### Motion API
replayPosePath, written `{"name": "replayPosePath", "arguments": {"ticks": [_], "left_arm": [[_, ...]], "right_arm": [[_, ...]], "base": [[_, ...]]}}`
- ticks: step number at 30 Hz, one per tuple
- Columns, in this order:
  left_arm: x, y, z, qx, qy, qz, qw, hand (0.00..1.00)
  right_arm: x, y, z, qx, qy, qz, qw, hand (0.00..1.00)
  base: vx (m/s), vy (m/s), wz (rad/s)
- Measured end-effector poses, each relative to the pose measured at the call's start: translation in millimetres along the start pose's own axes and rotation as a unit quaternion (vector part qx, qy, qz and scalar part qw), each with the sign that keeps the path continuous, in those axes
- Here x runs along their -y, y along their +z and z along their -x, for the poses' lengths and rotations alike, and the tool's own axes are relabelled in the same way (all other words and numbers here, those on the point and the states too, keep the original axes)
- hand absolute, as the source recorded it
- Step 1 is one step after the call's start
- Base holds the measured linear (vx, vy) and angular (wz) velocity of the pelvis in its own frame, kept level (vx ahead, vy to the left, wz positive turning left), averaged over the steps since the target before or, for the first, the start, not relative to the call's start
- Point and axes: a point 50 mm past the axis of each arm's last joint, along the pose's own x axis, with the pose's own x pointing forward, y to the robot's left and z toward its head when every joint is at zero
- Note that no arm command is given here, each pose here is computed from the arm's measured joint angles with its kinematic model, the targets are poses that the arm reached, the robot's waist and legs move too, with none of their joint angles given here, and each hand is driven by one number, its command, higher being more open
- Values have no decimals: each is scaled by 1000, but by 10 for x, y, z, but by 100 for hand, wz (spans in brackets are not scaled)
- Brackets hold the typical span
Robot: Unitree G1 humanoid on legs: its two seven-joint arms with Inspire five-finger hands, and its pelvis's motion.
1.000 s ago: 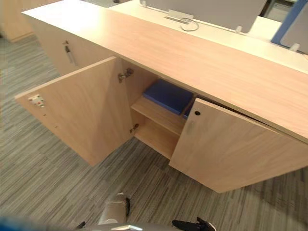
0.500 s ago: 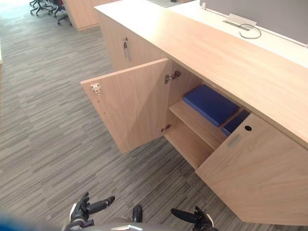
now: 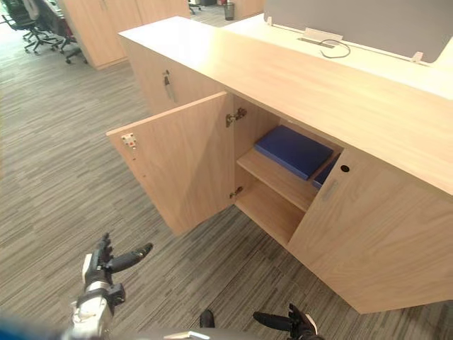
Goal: Walk over to the cabinet, pick up the folder, carry it to the office cabinet, place the folder inside the office cabinet, then close the office cabinet door
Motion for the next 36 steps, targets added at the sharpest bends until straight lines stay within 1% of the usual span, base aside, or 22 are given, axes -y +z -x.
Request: {"name": "replayPosePath", "arguments": {"ticks": [4, 7, 12, 16, 19, 20, 21, 23, 25, 26, 29, 32, 33, 36], "left_arm": [[-234, 213, -167, 21, 32, -26, 999, 100], [-308, 347, -234, 39, 42, -24, 998, 100], [-350, 551, -317, 67, 46, -28, 996, 100], [-343, 571, -328, 66, 50, -23, 996, 100], [-404, 581, -334, 66, 70, 3, 995, 100], [-452, 647, -355, 75, 85, 17, 993, 100], [-442, 673, -378, 77, 86, 26, 993, 100], [-436, 585, -387, 58, 85, 27, 994, 100], [-437, 358, -329, 20, 83, 28, 996, 100], [-444, 321, -317, 14, 81, 26, 996, 100], [-450, 228, -277, 0, 72, 21, 997, 100], [-506, 118, -215, -16, 69, 12, 997, 100], [-511, 106, -207, -18, 69, 11, 997, 100], [-506, 130, -213, -13, 66, 10, 998, 100]], "right_arm": [[-17, -94, 14, -21, 9, -1, 1000, 100], [7, -106, 21, -23, 13, 0, 1000, 100], [30, -109, 23, -25, 13, 0, 1000, 100], [137, -111, 35, -28, 3, 3, 1000, 100], [227, -92, 45, -27, -7, 8, 1000, 100], [218, -55, 35, -23, -6, 8, 1000, 100], [225, -30, 30, -20, -8, 9, 1000, 100], [300, 14, 30, -21, -18, 15, 999, 100], [403, 0, 50, -25, -33, 19, 999, 100], [411, 9, 48, -25, -35, 19, 999, 100], [320, -65, 48, -31, -25, 11, 999, 100], [180, -131, 41, -39, -4, 7, 999, 100], [127, -132, 34, -40, 6, 14, 999, 100], [97, -69, 22, -34, 24, 60, 997, 100]], "base": [[134, -3, -16], [97, 19, -18], [68, 5, -8], [47, -30, -5], [-25, -40, -20], [-63, -62, 5], [-69, -59, 4], [-35, -31, -16], [62, 70, -36], [93, 199, -32], [77, 202, -25], [71, 217, -49], [34, 205, -45], [16, 179, -37]]}}
